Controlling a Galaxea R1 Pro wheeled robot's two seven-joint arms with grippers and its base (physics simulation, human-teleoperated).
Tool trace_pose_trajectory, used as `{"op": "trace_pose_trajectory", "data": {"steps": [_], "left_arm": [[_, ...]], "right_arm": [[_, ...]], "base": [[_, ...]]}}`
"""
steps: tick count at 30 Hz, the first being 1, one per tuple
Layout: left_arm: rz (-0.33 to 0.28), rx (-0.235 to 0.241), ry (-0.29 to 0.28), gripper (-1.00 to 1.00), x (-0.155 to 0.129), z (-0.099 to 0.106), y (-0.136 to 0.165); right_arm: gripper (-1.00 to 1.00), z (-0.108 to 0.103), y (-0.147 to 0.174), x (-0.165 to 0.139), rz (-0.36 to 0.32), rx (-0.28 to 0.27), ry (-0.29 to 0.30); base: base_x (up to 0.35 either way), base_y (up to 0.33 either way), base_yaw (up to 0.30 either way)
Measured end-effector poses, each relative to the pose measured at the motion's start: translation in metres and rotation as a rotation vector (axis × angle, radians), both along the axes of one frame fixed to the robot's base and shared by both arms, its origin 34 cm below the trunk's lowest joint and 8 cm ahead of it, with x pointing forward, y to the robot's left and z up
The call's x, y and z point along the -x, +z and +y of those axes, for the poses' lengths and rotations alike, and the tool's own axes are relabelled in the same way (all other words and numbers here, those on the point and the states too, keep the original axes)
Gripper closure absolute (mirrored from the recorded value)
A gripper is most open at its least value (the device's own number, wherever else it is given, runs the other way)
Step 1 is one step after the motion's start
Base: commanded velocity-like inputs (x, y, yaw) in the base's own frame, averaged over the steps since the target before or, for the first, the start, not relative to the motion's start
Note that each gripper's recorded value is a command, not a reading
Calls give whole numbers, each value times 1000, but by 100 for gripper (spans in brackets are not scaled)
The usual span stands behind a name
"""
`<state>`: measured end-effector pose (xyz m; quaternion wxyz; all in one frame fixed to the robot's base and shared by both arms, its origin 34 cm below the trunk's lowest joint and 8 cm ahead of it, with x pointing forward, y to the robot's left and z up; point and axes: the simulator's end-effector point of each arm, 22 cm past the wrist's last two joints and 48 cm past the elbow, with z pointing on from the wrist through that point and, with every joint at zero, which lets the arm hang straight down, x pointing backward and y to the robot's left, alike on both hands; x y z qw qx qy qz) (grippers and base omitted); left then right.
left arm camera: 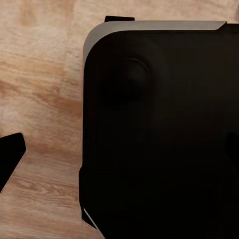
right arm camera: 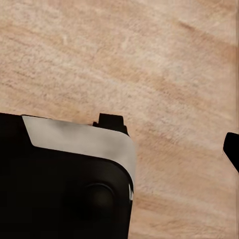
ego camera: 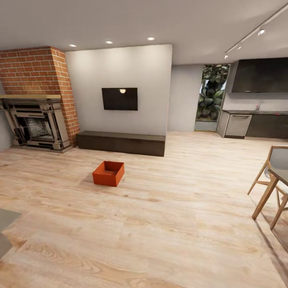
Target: Move the two storage containers from the living room to the garage. In the garage, place one container on the floor and stack the other container on top of it (either order is fine).
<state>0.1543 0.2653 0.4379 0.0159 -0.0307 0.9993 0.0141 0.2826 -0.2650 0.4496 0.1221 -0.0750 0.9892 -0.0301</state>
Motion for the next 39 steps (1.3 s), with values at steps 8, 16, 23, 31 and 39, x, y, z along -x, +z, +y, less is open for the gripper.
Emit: {"op": "trace_pose_trajectory", "data": {"steps": [8, 16, 23, 31, 39], "left_arm": [[0, 0, 0, -100, 0, 0, 0], [0, 0, 0, -100, 0, 0, 0], [0, 0, 0, -100, 0, 0, 0], [0, 0, -1, -100, 0, 0, 0], [0, 0, -1, -100, 0, 0, 0]], "right_arm": [[-100, 0, 0, 0, 0, 0, 0], [-100, 0, 0, 0, 0, 0, 0], [-100, 0, 0, 0, 0, 0, 0], [-100, 1, 0, 0, 0, -1, 0], [-100, 5, 0, -1, 0, -8, -10]], "base": [[323, 0, 0], [323, 0, 0], [323, 0, 0], [317, 0, 0], [299, 0, 0]]}}
